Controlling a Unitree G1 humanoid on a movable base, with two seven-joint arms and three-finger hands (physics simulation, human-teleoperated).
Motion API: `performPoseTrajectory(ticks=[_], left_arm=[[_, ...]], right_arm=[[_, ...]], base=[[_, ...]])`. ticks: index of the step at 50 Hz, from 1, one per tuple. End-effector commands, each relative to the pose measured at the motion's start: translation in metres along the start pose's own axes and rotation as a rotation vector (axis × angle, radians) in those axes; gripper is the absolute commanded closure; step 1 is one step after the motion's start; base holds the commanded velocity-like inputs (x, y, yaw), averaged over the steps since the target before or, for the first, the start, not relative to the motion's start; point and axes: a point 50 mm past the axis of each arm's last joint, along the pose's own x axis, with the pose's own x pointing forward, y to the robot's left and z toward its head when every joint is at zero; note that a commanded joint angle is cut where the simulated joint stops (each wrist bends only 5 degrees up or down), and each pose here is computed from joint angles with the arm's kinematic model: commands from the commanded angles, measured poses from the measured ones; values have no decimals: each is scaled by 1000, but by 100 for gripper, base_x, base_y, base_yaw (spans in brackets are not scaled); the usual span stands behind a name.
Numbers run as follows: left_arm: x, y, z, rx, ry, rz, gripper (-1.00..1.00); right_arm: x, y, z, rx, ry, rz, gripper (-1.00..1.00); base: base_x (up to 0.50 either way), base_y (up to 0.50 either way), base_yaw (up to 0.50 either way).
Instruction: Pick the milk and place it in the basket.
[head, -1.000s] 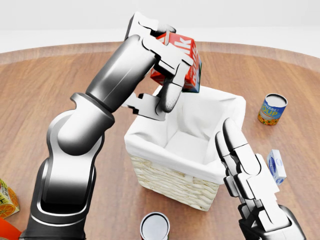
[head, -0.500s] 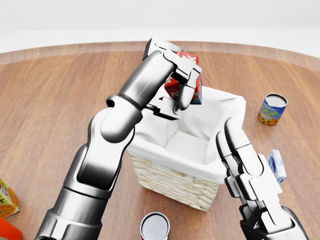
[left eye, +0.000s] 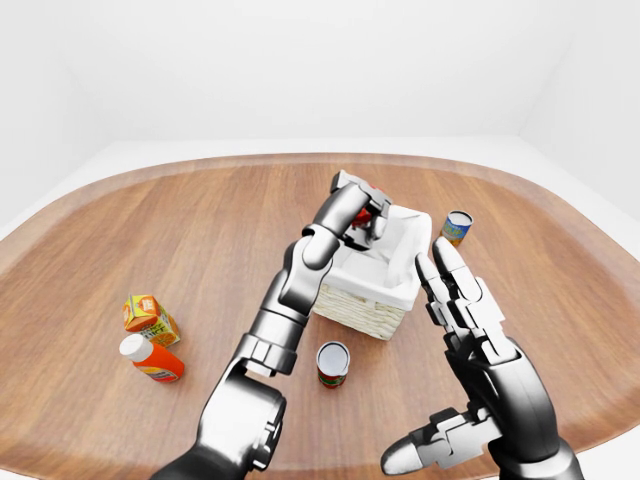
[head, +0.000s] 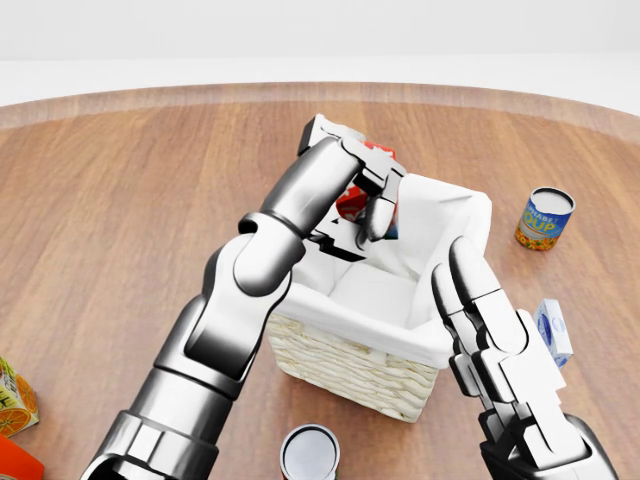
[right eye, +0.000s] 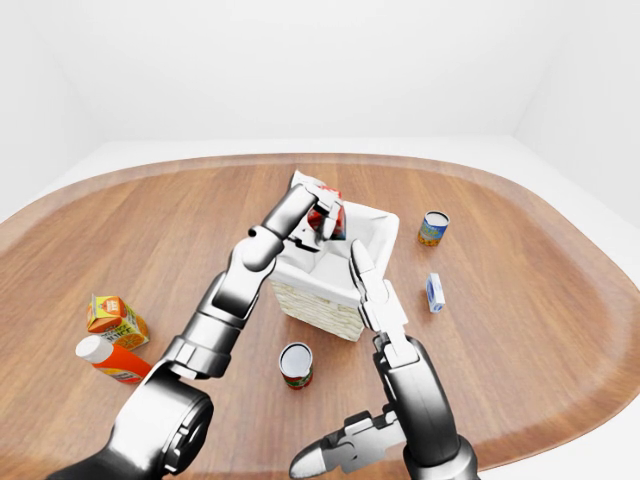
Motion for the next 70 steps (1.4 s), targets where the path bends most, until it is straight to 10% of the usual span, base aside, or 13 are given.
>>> performPoseTrajectory(ticks=[1, 16, 47, 48, 49, 59, 70], left_arm=[[5, 2, -11, 15, 59, 51, 100], [4, -7, -49, 25, 236, 25, 100], [1, -25, -56, 35, 279, 1, 100], [1, -24, -56, 54, 280, 14, 58], [1, -24, -56, 64, 281, 9, -100], [4, -15, -47, 26, 237, 38, -100], [0, 28, 18, -94, -88, 162, -100]], right_arm=[[0, 0, 0, 2, 0, 0, -100], [0, 0, -1, 5, 2, 1, -100], [0, -1, -1, 9, 2, 1, -100], [0, -1, -1, 8, 2, -1, -100], [0, -1, -2, 9, 4, 0, -100], [0, -2, 0, 8, -4, -1, -100], [0, -1, -2, 7, 4, 0, -100]], base=[[0, 0, 0], [0, 0, 0], [0, 0, 0], [0, 0, 0], [0, 0, 0], [0, 0, 0], [0, 0, 0]])
